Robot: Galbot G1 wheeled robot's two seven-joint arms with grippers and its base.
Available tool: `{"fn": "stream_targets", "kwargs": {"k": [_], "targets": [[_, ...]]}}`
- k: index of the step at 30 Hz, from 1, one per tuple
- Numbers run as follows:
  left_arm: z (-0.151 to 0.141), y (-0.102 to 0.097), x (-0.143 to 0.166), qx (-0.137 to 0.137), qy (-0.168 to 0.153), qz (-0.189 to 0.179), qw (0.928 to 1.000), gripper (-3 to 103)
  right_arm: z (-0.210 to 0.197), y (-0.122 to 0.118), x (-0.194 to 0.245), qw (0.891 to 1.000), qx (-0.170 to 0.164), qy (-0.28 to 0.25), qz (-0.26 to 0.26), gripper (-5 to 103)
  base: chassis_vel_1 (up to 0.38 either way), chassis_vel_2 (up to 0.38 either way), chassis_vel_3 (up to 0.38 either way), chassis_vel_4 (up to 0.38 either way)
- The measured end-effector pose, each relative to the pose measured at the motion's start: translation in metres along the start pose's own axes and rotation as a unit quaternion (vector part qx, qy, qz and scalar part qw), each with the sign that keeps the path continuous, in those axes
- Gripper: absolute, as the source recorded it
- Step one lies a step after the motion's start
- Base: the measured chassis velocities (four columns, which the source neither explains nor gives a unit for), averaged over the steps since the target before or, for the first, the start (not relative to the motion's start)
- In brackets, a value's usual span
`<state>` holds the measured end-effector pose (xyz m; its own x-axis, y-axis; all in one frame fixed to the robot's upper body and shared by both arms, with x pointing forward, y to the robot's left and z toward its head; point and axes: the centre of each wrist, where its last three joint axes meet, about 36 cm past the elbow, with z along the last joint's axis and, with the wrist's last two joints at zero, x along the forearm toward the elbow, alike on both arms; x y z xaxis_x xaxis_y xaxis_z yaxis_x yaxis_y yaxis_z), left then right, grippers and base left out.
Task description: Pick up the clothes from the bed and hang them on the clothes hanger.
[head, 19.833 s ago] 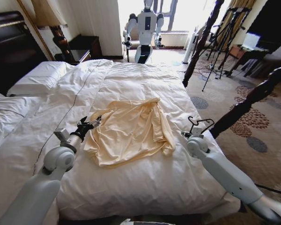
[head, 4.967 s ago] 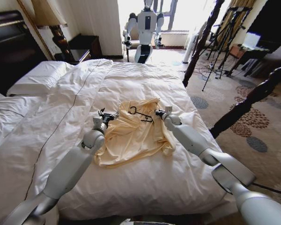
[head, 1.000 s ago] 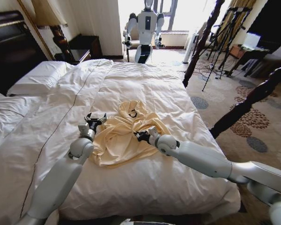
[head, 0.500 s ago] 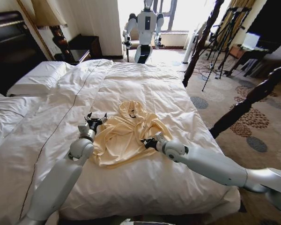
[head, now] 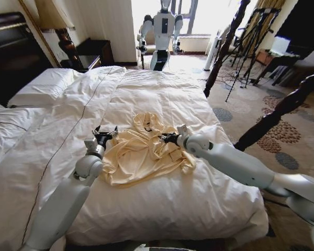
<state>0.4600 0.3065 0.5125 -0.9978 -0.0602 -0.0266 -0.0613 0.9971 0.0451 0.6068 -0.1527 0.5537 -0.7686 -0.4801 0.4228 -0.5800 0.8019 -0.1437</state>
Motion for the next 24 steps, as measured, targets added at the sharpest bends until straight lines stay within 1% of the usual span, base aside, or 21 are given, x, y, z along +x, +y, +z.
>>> {"fn": "stream_targets", "kwargs": {"k": [1,2,3,4,6,7,8,10,11,12,14,15,16,17,19,24], "targets": [[0.001,0.0,0.001,0.0,0.001,-0.001,1.0,100,0.0,-0.001,-0.01,1.0,0.001,-0.001,0.008,48,0.0,0.0,0.0,0.0],[0.002,0.0,0.001,0.001,0.003,-0.001,1.0,100,0.001,0.002,-0.025,1.0,0.002,-0.003,0.013,48,0.0,0.0,0.0,0.0],[0.002,0.0,0.001,0.001,0.003,-0.001,1.0,100,0.001,0.002,-0.025,1.0,0.002,-0.003,0.013,48,0.0,0.0,0.0,0.0],[0.003,0.0,0.002,0.001,0.004,-0.001,1.0,100,0.003,0.004,-0.035,1.0,0.001,-0.002,0.017,60,0.0,0.0,0.0,0.0],[0.003,0.0,0.002,0.001,0.004,-0.001,1.0,100,0.01,0.012,-0.051,1.0,-0.001,0.006,0.025,60,0.0,0.0,0.0,0.0],[0.003,0.001,0.002,0.001,0.003,-0.001,1.0,100,0.014,0.015,-0.055,0.999,-0.001,0.011,0.03,71,0.0,0.0,0.0,0.0],[0.003,0.001,0.002,0.001,0.003,-0.001,1.0,100,0.014,0.015,-0.055,0.999,-0.001,0.011,0.03,71,0.0,0.0,0.0,0.0],[0.002,0.005,0.0,0.001,0.001,-0.005,1.0,100,0.024,0.016,-0.054,0.999,0.001,0.027,0.045,82,0.0,0.0,0.0,0.0],[0.002,0.008,-0.001,0.001,0.0,-0.008,1.0,100,0.034,0.011,-0.048,0.997,0.003,0.04,0.061,87,0.0,0.0,0.0,0.0],[0.002,0.008,-0.001,0.001,0.0,-0.008,1.0,100,0.034,0.011,-0.048,0.997,0.003,0.04,0.061,87,0.0,0.0,0.0,0.0],[0.002,0.012,-0.002,0.001,-0.001,-0.01,0.9999,100,0.047,0.002,-0.035,0.996,0.006,0.052,0.078,97,0.0,0.0,0.0,0.0],[0.003,0.013,-0.003,0.002,-0.001,-0.011,0.9999,100,0.056,-0.006,-0.025,0.994,0.006,0.06,0.086,97,0.0,0.0,0.0,0.0],[0.003,0.013,-0.003,0.002,-0.001,-0.011,0.9999,100,0.056,-0.006,-0.025,0.994,0.006,0.06,0.086,97,0.0,0.0,0.0,0.0],[0.004,0.014,-0.003,0.002,0.0,-0.011,0.9999,100,0.062,-0.011,-0.019,0.994,0.006,0.065,0.092,99,0.0,0.0,0.0,0.0],[0.006,0.013,-0.004,0.004,0.001,-0.011,0.9999,100,0.074,-0.023,-0.001,0.992,0.004,0.074,0.103,100,0.0,0.0,0.0,0.0],[0.006,0.01,-0.007,0.006,0.0,-0.008,1.0,100,0.077,-0.03,0.019,0.991,0.0,0.08,0.111,100,0.0,0.0,0.0,0.0]]}}
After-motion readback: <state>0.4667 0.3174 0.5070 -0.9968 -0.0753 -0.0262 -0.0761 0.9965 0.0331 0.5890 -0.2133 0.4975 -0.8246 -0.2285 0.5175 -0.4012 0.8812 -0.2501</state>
